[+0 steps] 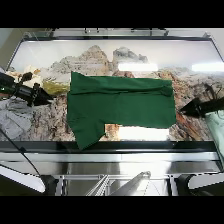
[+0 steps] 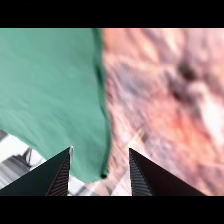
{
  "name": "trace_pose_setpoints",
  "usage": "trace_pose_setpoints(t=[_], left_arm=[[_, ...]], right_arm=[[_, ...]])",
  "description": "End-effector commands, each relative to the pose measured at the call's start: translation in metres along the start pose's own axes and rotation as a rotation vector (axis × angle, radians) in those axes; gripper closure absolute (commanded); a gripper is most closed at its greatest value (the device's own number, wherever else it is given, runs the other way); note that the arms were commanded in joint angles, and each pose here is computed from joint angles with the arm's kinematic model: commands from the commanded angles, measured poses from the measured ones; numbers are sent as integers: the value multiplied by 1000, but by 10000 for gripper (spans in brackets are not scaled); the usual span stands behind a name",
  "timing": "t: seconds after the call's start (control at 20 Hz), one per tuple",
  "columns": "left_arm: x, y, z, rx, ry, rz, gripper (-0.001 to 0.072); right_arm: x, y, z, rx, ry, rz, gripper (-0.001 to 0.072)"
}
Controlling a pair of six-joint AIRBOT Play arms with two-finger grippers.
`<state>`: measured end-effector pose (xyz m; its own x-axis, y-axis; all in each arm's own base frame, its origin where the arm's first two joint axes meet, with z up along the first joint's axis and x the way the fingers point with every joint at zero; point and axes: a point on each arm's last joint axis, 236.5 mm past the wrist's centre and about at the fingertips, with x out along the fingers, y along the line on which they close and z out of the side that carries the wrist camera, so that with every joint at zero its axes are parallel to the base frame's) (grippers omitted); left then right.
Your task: Fold the shirts.
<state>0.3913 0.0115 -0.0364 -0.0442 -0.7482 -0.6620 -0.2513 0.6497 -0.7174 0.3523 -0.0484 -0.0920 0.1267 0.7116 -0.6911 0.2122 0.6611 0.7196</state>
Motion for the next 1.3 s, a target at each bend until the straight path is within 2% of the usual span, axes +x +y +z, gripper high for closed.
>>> trace_pose_setpoints(t=[0.0, 0.2, 0.5, 0.7, 0.9, 1.25], left_arm=[[8, 26, -32, -82, 2, 30, 418], [30, 36, -57, -104, 15, 18, 418], [80, 52, -98, -192, 101, -6, 417], [118, 57, -102, -150, 102, 63, 417], [135, 11, -69, -39, 9, -31, 414], [148, -12, -77, 36, 76, -29, 413]], right_arm=[[38, -8, -29, -2, 46, 1, 311], [63, 17, -26, -78, 48, 44, 326], [66, 38, -44, -94, 128, 109, 358], [66, 42, -48, -94, 146, 126, 371], [65, 45, -52, -94, 162, 139, 371], [62, 51, -61, -94, 197, 166, 371]])
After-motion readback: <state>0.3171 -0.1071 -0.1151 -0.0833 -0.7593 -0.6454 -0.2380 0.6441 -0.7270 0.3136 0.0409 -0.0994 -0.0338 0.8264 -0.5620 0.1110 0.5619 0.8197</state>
